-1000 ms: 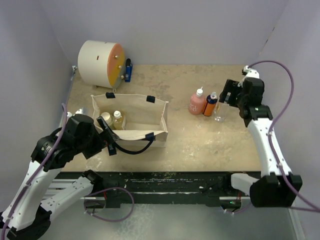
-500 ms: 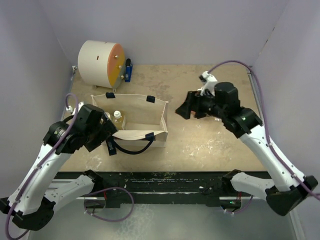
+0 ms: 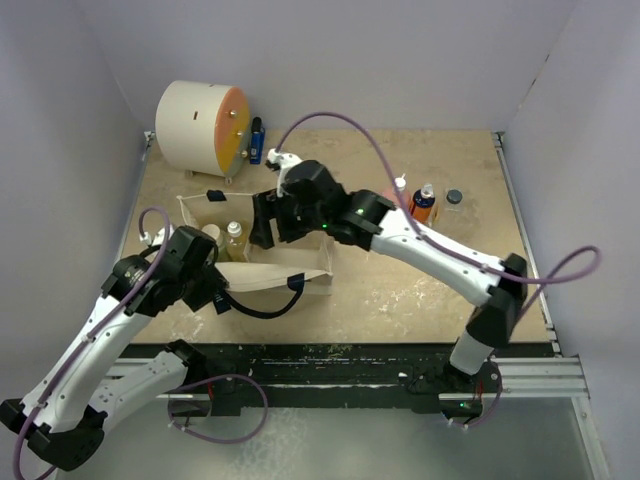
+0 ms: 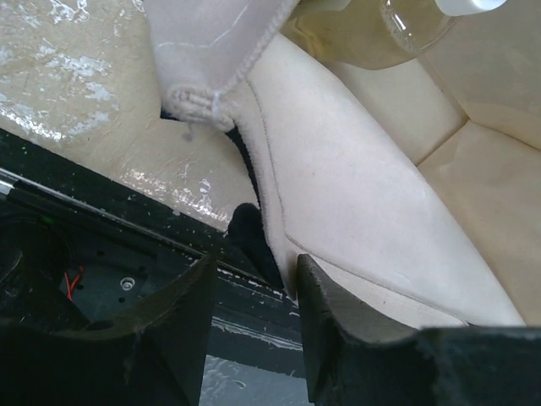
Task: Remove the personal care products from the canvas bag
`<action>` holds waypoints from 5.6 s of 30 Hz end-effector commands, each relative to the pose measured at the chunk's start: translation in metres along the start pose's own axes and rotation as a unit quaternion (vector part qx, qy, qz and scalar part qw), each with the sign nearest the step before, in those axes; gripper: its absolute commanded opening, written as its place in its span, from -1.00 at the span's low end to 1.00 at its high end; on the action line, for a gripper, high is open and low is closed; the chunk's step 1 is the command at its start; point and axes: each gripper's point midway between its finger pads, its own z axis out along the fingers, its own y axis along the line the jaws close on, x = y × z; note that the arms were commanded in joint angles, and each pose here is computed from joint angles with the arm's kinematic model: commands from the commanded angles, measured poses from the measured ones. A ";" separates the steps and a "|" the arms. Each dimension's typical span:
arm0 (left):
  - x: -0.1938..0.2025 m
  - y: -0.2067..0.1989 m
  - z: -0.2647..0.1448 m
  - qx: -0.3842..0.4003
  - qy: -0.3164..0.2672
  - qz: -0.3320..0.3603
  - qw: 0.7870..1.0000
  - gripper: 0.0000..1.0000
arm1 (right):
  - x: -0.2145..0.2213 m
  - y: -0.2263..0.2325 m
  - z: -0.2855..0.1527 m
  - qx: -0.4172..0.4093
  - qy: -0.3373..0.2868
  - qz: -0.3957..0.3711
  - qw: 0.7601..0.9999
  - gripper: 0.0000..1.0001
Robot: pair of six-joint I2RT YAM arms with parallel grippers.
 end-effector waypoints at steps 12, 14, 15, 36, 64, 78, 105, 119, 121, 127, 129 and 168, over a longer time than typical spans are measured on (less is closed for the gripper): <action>0.003 0.002 -0.007 0.028 0.001 -0.014 1.000 -0.54 | 0.011 -0.010 0.111 0.168 -0.020 0.048 0.984 0.55; 0.002 0.000 -0.008 0.025 0.003 -0.005 1.000 -0.61 | 0.012 -0.015 0.120 0.184 -0.021 0.050 0.982 0.55; 0.003 -0.001 -0.008 0.023 0.005 -0.002 1.000 -0.63 | 0.013 -0.018 0.125 0.192 -0.020 0.051 0.980 0.55; 0.007 -0.009 -0.006 0.030 0.023 0.016 0.999 -0.80 | 0.065 -0.084 0.159 0.334 0.049 -0.048 0.940 0.19; 0.015 -0.019 -0.004 0.052 0.046 0.038 0.997 -0.74 | 0.003 -0.041 0.155 0.236 -0.013 -0.095 0.967 -0.90; -0.004 -0.038 -0.027 0.101 0.011 0.084 0.991 0.35 | -0.120 0.022 -0.002 0.095 -0.173 -0.034 0.980 -1.00; -0.031 -0.047 -0.100 0.200 -0.042 0.073 0.976 0.94 | -0.045 -0.230 -0.247 0.422 -0.178 0.056 0.887 -1.00; -0.045 -0.028 -0.117 0.181 -0.080 0.107 0.974 0.99 | 0.008 -0.356 -0.275 0.532 -0.205 0.169 0.804 -1.00; -0.044 -0.030 -0.118 0.181 -0.076 0.125 0.973 0.99 | 0.012 -0.371 -0.275 0.547 -0.197 0.162 0.797 -1.00; -0.038 -0.033 -0.110 0.190 -0.070 0.151 0.967 1.00 | 0.006 -0.396 -0.269 0.545 -0.193 0.118 0.807 -1.00; -0.038 -0.037 -0.108 0.194 -0.070 0.164 0.965 1.00 | 0.000 -0.403 -0.266 0.526 -0.201 0.109 0.819 -1.00; -0.033 -0.062 -0.078 0.173 -0.039 0.110 0.978 0.99 | 0.041 -0.451 -0.251 0.489 -0.199 0.132 0.839 0.47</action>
